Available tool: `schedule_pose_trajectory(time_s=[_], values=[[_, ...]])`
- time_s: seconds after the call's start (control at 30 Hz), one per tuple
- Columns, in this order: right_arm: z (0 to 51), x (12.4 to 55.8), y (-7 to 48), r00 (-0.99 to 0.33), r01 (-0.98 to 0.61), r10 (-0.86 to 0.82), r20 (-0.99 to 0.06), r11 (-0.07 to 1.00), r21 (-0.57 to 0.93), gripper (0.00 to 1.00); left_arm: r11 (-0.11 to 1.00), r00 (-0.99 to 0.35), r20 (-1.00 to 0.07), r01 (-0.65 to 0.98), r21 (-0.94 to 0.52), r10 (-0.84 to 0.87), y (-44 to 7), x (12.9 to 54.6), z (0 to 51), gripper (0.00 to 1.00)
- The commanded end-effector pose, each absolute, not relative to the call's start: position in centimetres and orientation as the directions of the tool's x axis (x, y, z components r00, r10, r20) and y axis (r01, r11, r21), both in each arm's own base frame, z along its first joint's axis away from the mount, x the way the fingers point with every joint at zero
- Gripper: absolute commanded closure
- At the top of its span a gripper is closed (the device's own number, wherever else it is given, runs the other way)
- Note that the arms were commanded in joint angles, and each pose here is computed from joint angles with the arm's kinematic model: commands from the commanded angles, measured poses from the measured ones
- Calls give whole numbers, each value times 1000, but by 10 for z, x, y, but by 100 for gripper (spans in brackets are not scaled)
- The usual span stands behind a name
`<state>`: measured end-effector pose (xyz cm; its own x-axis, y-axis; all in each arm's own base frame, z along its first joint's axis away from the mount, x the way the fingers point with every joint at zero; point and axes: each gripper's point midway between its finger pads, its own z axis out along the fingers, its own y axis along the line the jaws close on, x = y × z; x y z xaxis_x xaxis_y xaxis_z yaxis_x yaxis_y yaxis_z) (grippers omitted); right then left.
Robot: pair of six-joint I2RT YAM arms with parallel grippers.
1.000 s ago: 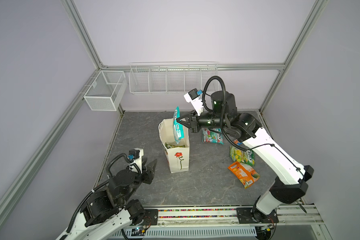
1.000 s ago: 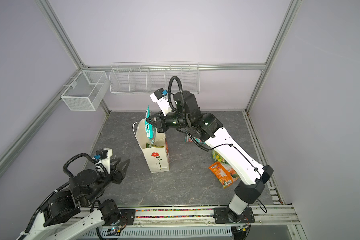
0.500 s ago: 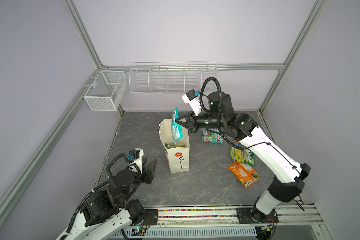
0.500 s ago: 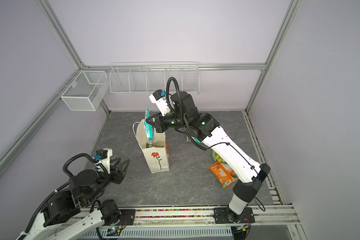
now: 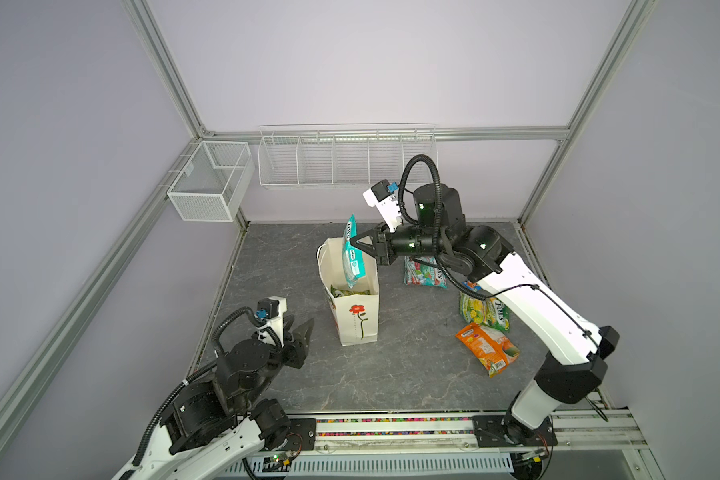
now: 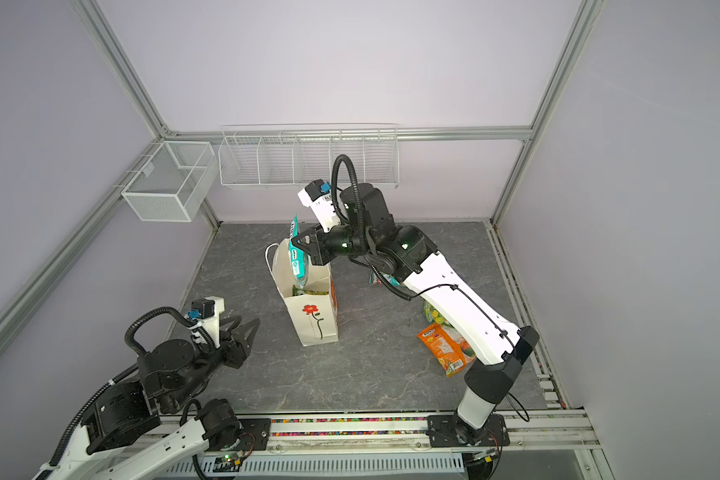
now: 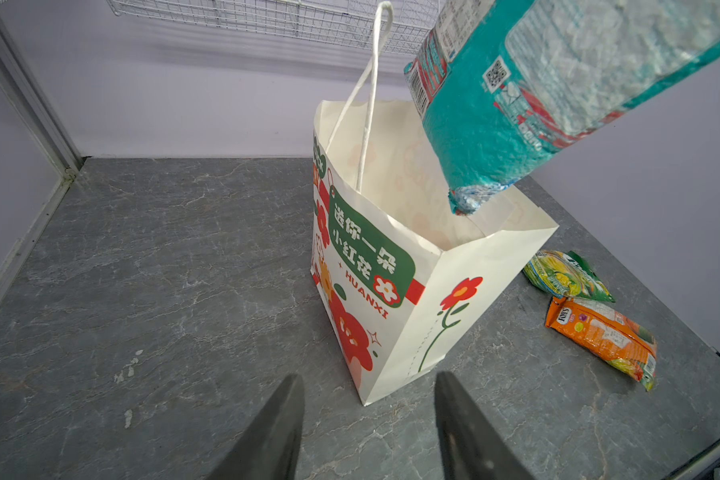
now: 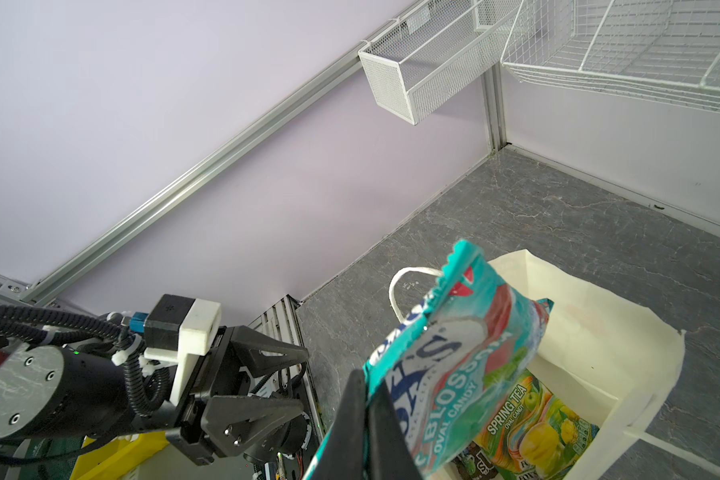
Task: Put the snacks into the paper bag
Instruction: 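Lower the teal pack into the bag and open the right gripper, then withdraw the right gripper from the bag while the left arm reaches toward the remaining packs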
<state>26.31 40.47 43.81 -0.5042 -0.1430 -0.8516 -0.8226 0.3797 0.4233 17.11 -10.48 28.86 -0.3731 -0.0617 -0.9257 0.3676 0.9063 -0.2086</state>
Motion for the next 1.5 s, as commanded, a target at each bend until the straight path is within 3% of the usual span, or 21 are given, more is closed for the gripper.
schedule_pose_trajectory(time_s=[0.0,0.3,0.77,0.9,1.17,1.47], values=[[455,265,408,-454,-847,-105,-885,361,391,93,907,-379,-923,366,-207,-58,-103,170,284,49],[453,267,408,-458,-842,-104,-883,370,394,77,908,-380,-923,365,-207,-58,-103,170,284,49],[449,267,407,-472,-834,-103,-876,376,405,68,910,-377,-924,361,-202,-55,-102,171,284,49],[448,265,404,-472,-832,-102,-876,381,404,56,910,-379,-924,363,-202,-54,-103,171,283,49],[446,258,388,-460,-829,-105,-882,408,383,18,895,-397,-918,404,-188,-14,-117,172,281,49],[438,250,347,-431,-805,-91,-898,487,337,2,865,-435,-900,463,-193,32,-142,175,298,49]])
